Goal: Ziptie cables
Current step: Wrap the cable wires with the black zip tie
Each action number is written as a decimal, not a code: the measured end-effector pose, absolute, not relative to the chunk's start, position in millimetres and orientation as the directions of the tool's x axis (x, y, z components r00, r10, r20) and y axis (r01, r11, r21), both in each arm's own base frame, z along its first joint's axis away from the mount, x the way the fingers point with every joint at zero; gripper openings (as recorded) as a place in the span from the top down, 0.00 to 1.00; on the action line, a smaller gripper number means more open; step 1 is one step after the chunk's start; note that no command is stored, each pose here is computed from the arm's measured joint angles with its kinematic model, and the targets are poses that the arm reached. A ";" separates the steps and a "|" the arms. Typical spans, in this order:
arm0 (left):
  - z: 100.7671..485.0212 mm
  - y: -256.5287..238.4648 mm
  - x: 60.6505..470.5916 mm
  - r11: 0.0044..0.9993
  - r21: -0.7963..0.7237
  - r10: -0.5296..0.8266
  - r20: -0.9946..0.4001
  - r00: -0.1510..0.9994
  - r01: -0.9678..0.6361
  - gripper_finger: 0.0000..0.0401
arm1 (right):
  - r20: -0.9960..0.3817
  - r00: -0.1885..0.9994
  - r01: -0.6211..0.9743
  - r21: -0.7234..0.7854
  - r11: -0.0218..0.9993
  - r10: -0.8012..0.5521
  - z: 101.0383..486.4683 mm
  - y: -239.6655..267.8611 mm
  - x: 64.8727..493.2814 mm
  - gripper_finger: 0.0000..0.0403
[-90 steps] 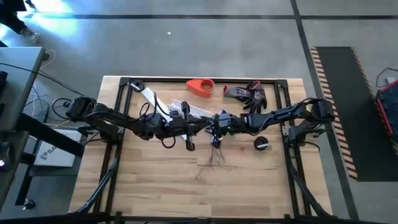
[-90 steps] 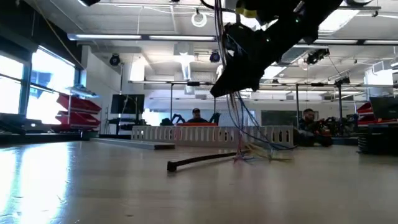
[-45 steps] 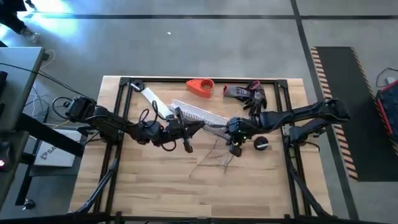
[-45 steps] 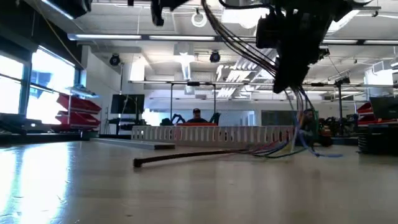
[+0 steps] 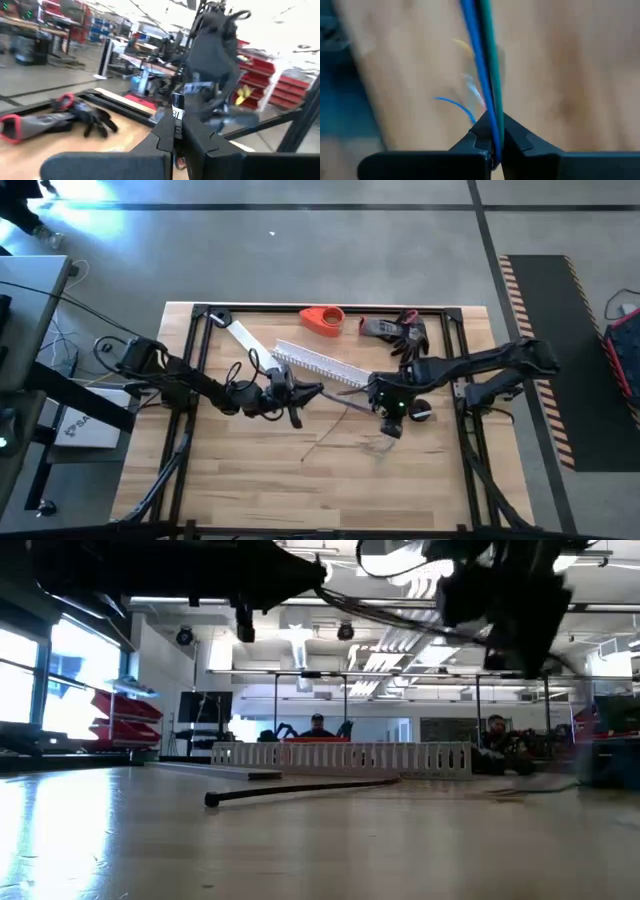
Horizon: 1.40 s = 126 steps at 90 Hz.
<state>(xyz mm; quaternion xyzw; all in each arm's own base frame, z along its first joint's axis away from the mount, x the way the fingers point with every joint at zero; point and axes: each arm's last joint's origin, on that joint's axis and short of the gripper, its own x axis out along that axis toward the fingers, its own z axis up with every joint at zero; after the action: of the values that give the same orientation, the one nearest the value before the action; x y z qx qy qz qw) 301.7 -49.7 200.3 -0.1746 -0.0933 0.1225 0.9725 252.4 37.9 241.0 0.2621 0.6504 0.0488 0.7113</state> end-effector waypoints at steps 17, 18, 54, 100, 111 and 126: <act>175.8 -47.9 300.6 0.870 -0.398 0.315 -0.006 0.949 -0.291 1.00 | -0.904 0.177 0.233 0.422 0.876 0.389 238.1 42.9 270.8 1.00; 173.9 -47.6 300.2 0.868 -0.397 0.317 -0.018 0.948 -0.298 1.00 | -0.906 0.172 0.236 0.419 0.877 0.387 234.9 42.7 271.9 1.00; 122.4 -35.3 282.8 0.752 -0.427 0.298 -0.460 0.837 -0.502 0.98 | -0.937 0.128 0.324 0.350 0.879 0.326 131.9 42.7 299.9 1.00; 119.5 -86.8 263.4 0.762 -0.465 0.163 -0.535 0.829 -0.450 0.70 | -0.930 0.169 0.177 0.356 0.918 0.328 125.5 57.1 306.3 1.00; 127.9 -91.6 253.1 0.772 -0.419 0.185 -0.571 0.800 -0.478 0.73 | -0.929 0.192 0.131 0.344 0.930 0.316 128.9 57.5 310.4 1.00; 139.8 -91.2 241.1 0.795 -0.385 0.154 -0.619 0.770 -0.468 0.78 | -0.919 0.292 0.080 0.300 0.951 0.265 143.6 57.5 327.1 1.00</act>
<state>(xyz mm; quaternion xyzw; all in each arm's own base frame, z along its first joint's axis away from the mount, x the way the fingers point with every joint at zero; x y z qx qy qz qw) 241.1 -91.2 139.8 -0.2694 0.2918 0.1724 0.9014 327.1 57.5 143.6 0.1459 0.5919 0.0585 0.7905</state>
